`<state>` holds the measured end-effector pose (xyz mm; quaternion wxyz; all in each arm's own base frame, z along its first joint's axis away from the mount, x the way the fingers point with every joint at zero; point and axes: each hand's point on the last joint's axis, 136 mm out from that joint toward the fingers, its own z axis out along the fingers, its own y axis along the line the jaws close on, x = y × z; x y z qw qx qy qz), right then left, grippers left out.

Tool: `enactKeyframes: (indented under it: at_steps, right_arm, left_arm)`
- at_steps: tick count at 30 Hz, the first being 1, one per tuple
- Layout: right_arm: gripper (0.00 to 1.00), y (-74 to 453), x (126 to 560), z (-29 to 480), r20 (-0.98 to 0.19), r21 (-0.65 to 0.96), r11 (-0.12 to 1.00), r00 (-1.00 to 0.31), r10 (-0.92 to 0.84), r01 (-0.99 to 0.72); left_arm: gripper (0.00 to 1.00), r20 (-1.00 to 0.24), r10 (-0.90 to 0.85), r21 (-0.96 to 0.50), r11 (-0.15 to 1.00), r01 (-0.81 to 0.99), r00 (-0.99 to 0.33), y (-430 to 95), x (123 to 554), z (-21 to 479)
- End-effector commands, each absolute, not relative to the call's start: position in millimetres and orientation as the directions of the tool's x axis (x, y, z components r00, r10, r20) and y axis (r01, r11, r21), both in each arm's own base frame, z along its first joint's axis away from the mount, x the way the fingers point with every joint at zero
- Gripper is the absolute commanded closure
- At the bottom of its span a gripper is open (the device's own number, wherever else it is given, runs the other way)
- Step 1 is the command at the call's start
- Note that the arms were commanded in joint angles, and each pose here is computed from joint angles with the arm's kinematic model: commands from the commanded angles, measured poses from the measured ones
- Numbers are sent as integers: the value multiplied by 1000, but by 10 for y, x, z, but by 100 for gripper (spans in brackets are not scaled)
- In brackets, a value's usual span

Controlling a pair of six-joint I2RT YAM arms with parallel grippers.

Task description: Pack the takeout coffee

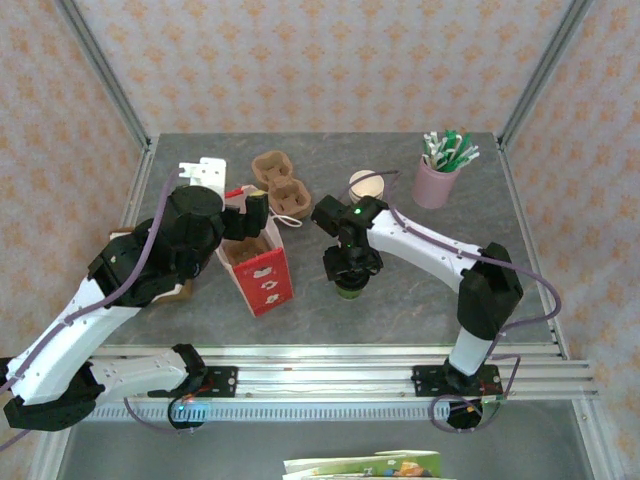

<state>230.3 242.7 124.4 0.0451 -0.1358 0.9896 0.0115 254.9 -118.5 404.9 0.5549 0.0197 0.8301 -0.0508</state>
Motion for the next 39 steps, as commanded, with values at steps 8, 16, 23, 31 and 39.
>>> enactKeyframes:
  at_steps: [8, 16, 23, 31, 39]
  right_arm:
    - [30, 2255, 2323, 1205, -77, -62, 963, -960, -268, -264]
    - [32, 2241, 2332, 1313, -90, -64, 962, -958, -271, -266]
    - [32, 2251, 2347, 1424, -106, -56, 963, -957, -268, -264]
    - [33, 2270, 2378, 1564, -130, -48, 964, -955, -266, -262]
    - [33, 2283, 2388, 1626, -144, -33, 965, -954, -263, -260]
  left_arm:
    - [1, -910, -137, -154, 988, 11, -391, -1097, 2559, 4052]
    - [1, -904, -164, -166, 986, -29, -394, -1019, 2552, 4063]
    - [1, -896, -183, -169, 983, -70, -404, -929, 2534, 4019]
    - [1, -885, -213, -184, 977, -109, -413, -839, 2499, 4017]
    - [1, -885, -219, -186, 975, -119, -410, -801, 2474, 4056]
